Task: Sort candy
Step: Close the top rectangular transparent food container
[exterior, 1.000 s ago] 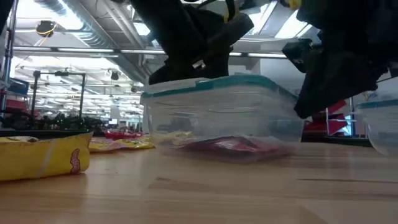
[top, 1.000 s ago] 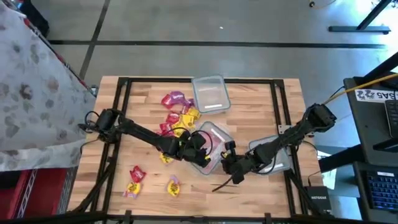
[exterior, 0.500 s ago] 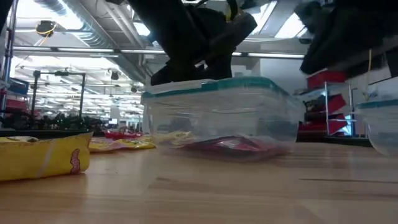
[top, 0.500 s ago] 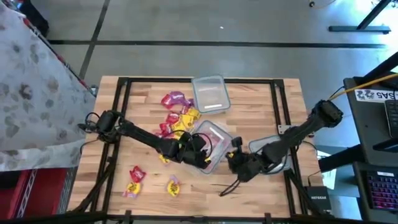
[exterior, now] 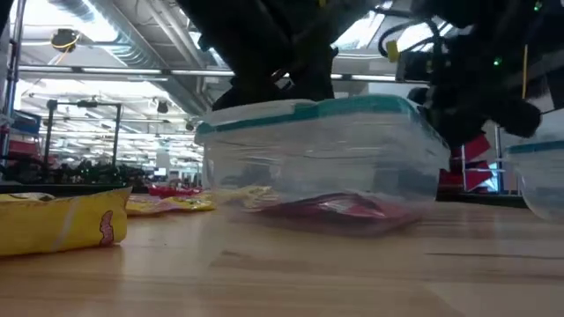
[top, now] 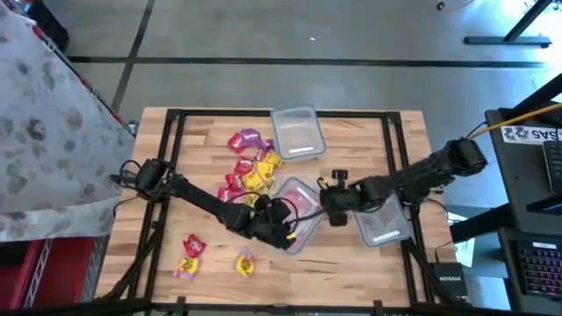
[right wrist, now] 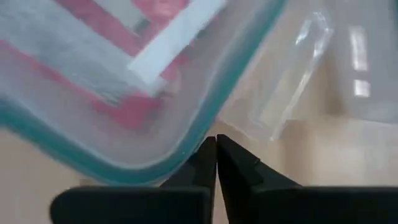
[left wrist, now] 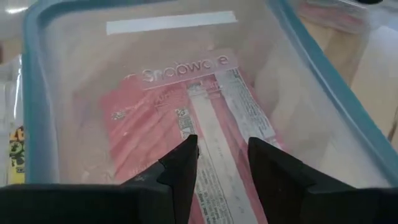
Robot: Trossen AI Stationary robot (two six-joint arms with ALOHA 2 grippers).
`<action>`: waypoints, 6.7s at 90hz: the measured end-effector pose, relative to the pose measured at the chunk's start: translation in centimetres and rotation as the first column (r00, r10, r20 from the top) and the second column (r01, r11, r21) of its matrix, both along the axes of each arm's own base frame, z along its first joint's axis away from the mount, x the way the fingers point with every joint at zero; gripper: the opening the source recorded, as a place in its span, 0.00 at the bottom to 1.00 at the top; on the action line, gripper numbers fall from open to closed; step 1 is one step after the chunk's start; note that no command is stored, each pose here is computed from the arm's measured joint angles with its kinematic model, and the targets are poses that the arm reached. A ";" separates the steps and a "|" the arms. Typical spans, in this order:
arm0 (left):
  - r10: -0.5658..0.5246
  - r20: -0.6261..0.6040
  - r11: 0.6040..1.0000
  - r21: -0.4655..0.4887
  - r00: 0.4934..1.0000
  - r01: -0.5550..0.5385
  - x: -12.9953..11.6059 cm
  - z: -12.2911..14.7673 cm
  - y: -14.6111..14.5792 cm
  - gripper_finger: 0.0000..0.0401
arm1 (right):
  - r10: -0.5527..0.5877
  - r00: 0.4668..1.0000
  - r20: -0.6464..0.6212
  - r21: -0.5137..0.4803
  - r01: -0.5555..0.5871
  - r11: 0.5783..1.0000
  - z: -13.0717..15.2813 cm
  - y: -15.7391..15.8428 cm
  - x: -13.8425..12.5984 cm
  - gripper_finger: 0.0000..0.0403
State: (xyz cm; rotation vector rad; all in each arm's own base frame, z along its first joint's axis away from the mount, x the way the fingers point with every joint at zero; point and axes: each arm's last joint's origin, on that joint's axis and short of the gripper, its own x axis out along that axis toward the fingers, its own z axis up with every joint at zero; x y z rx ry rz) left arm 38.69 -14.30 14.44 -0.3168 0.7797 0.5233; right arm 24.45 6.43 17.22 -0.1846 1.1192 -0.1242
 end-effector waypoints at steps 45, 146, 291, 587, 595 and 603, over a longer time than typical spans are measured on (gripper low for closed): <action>-0.012 0.005 1.000 0.006 1.000 0.012 0.1 0.1 0.0 0.32 | 0.337 0.941 0.000 0.329 -0.318 0.889 1.3 7.0 -1.6 0.00; 0.018 0.022 0.999 0.046 1.000 -0.019 0.7 -1.1 0.3 0.00 | 0.073 0.992 0.102 0.001 -0.073 0.997 1.5 3.6 0.0 0.00; -0.218 0.070 0.974 0.079 0.973 0.213 1.7 0.1 -0.1 0.00 | 0.364 0.909 0.203 0.334 -0.414 0.847 3.2 9.1 0.4 0.00; -0.480 0.081 0.877 0.022 0.874 0.480 2.4 -0.9 -1.8 0.00 | 0.376 0.918 -0.126 0.449 -0.285 0.847 1.6 5.7 -0.5 0.00; -0.476 0.071 0.879 0.044 0.876 0.474 2.4 -0.9 -1.8 0.00 | 0.419 0.899 -0.126 0.482 -0.314 0.818 1.6 6.5 -0.9 0.00; -0.473 0.070 0.881 0.048 0.878 0.471 2.4 -0.9 -1.7 0.00 | 0.399 0.904 -0.155 0.437 -0.300 0.848 2.0 6.2 -1.4 0.00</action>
